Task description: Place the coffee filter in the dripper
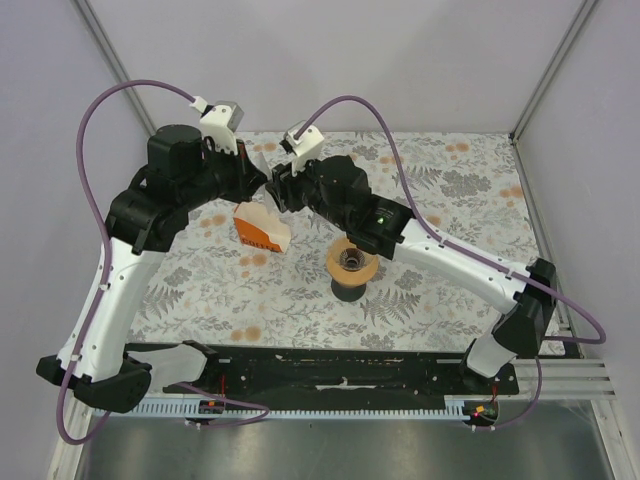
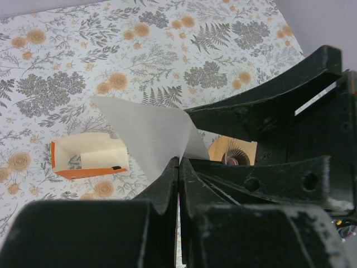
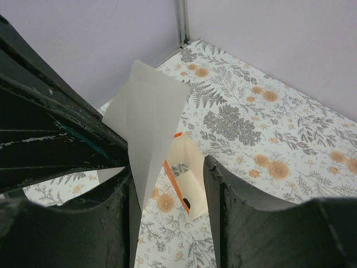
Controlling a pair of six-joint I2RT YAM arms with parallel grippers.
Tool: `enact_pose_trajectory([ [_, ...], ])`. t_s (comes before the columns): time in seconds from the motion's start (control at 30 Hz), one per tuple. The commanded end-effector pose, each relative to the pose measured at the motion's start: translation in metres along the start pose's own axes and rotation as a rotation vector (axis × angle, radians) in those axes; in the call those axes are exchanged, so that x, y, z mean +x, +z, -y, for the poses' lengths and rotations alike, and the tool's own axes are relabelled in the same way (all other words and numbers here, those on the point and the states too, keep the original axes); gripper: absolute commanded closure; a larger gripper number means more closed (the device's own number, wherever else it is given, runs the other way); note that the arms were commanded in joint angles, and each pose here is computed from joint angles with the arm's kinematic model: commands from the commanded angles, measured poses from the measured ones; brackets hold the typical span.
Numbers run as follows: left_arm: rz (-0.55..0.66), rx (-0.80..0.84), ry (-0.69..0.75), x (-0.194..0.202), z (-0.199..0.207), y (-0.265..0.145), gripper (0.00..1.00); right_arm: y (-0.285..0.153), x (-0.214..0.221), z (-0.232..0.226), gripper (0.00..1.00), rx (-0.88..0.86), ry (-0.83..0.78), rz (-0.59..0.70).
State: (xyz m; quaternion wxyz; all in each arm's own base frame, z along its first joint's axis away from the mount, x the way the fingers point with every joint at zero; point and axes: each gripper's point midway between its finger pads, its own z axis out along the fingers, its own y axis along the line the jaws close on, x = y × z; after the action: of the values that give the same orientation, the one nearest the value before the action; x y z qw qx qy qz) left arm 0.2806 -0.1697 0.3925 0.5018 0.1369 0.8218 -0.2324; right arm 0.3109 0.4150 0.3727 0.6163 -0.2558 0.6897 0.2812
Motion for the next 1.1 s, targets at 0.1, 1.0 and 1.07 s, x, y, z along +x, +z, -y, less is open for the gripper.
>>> enact_pose_trajectory([
  [0.1, 0.075, 0.018, 0.090, -0.019, 0.003, -0.005, 0.98, 0.013, -0.020, -0.005, 0.69, -0.003, 0.046, 0.057],
  [1.0, 0.034, -0.071, 0.374, -0.010, -0.028, 0.020, 0.37, 0.002, -0.033, 0.005, 1.00, -0.066, 0.226, 0.082],
  [1.07, 0.041, -0.118, 0.368, -0.014, -0.036, 0.021, 0.37, 0.002, -0.038, -0.003, 1.00, -0.101, 0.265, 0.107],
])
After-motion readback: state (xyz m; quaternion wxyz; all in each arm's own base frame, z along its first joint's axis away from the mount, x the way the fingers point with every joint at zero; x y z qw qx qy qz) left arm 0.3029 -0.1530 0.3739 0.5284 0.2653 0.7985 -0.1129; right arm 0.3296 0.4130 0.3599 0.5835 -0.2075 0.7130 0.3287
